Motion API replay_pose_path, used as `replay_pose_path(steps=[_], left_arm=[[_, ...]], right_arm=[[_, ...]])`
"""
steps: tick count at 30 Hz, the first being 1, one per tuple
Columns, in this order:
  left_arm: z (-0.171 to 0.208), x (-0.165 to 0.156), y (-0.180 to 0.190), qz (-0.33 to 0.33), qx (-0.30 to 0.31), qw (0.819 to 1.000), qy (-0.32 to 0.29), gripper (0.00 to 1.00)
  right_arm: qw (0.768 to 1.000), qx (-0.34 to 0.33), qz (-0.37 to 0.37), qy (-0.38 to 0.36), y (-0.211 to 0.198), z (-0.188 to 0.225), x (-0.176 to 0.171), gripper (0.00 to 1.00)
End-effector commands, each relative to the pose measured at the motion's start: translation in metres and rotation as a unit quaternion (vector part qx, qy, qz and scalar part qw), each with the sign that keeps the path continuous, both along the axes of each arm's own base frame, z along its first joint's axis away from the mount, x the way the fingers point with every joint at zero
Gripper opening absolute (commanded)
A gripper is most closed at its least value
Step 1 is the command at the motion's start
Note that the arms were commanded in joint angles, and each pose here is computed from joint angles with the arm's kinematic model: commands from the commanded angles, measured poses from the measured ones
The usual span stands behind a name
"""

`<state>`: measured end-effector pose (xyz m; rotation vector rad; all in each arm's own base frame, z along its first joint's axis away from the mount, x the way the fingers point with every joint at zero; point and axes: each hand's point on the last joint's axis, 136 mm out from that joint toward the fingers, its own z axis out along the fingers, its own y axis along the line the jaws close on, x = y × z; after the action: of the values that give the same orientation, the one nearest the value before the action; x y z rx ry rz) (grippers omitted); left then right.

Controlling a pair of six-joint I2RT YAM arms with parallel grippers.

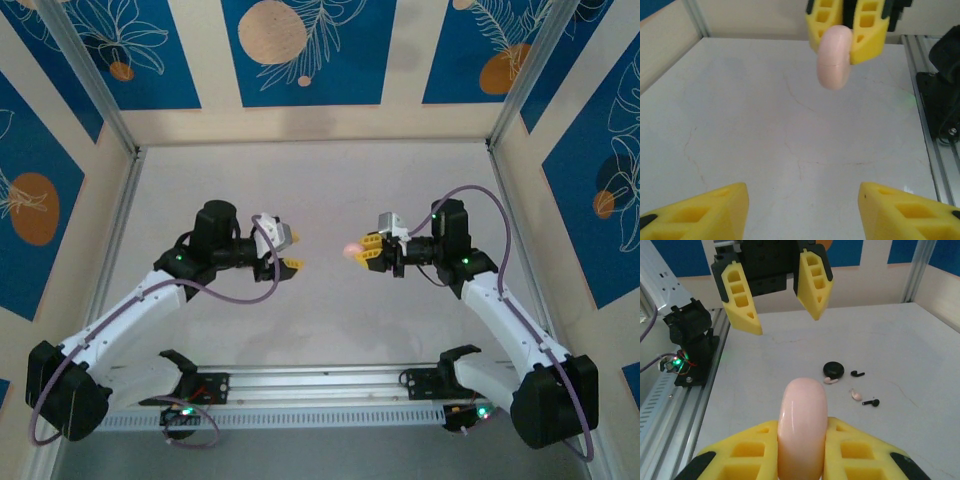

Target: Insert wireless bluetooth earbuds into charging case

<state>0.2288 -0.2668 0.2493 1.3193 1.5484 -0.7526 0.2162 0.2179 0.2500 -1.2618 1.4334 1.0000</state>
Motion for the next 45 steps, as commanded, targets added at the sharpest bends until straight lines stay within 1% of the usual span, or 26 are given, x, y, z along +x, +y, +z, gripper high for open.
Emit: replay_pose_path(steps=[1, 7, 15, 21, 30, 41, 45], left_arm=[[-0.003, -0.011, -0.003, -0.051, 0.005, 0.998, -0.025, 0.58], [-0.011, -0.020, -0.006, -0.089, 0.020, 0.995, -0.029, 0.57], [-0.007, -0.024, -0.013, -0.121, 0.014, 0.992, -0.035, 0.57], [0.001, -0.029, -0.024, -0.145, -0.001, 0.989, -0.031, 0.57], [0.011, -0.036, -0.040, -0.164, -0.038, 0.985, -0.020, 0.55], [0.010, -0.032, -0.049, -0.156, -0.066, 0.986, -0.002, 0.54], [0.008, -0.034, -0.052, -0.160, -0.066, 0.985, 0.009, 0.50]], right_arm=[[0.999, -0.001, 0.041, -0.008, 0.005, 0.006, -0.013, 0.15], [0.997, 0.002, 0.071, -0.023, 0.014, 0.013, -0.016, 0.15], [0.993, 0.008, 0.112, -0.019, 0.028, 0.019, -0.020, 0.15], [0.990, 0.012, 0.141, -0.014, 0.039, 0.019, -0.024, 0.13], [0.990, 0.019, 0.134, -0.029, 0.050, 0.014, -0.015, 0.13], [0.988, 0.022, 0.150, -0.028, 0.054, 0.012, -0.022, 0.13], [0.988, 0.022, 0.150, -0.029, 0.054, 0.013, -0.022, 0.13]])
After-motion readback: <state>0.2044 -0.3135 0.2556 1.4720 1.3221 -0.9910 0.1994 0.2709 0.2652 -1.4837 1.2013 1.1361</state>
